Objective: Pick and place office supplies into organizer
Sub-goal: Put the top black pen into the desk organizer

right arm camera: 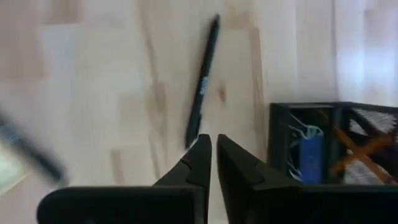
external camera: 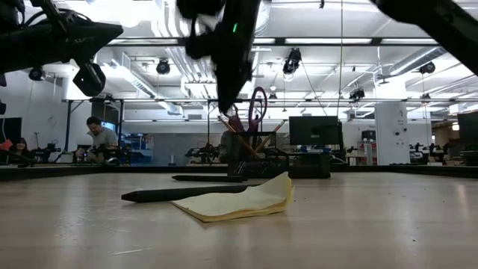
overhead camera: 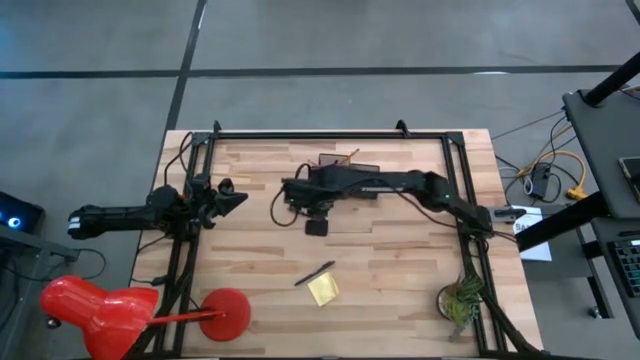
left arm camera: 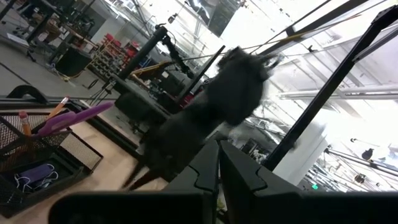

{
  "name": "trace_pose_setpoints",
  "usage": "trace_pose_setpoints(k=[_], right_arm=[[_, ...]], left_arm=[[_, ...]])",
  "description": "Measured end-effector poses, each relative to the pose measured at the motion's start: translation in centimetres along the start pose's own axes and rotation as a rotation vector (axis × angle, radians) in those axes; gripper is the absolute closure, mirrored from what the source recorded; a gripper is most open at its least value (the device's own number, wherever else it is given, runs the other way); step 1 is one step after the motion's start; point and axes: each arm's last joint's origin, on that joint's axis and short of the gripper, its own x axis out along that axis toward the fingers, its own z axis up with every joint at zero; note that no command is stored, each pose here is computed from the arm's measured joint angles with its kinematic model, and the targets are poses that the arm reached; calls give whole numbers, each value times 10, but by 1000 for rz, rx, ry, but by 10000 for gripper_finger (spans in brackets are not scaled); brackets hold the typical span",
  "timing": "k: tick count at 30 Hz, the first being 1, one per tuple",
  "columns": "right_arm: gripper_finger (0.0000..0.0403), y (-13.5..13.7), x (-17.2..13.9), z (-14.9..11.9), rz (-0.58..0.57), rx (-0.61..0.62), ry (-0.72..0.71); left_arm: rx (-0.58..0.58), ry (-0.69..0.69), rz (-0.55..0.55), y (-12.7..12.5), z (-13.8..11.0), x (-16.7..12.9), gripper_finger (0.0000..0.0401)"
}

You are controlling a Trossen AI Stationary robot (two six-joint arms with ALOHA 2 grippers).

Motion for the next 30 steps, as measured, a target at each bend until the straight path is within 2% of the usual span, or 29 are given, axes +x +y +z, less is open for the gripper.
trace_pose_setpoints(k=[4, 9, 15, 21, 30], right_arm=[[351, 5, 39, 5, 16, 18, -9], [278, 14, 83, -5, 24, -5, 114], [220, 15, 100, -6, 24, -12, 82], [208, 5, 114, -12, 19, 17, 96], [238, -14, 127, -14, 69, 89, 83]], left_arm=[[0, 0, 0, 0, 0, 0, 401], [0, -1, -1, 0, 0, 0, 401], [0, 0, 0, 0, 0, 0, 401], [0, 1, 1, 0, 0, 0, 401], [0, 2, 1, 0, 0, 0, 401]])
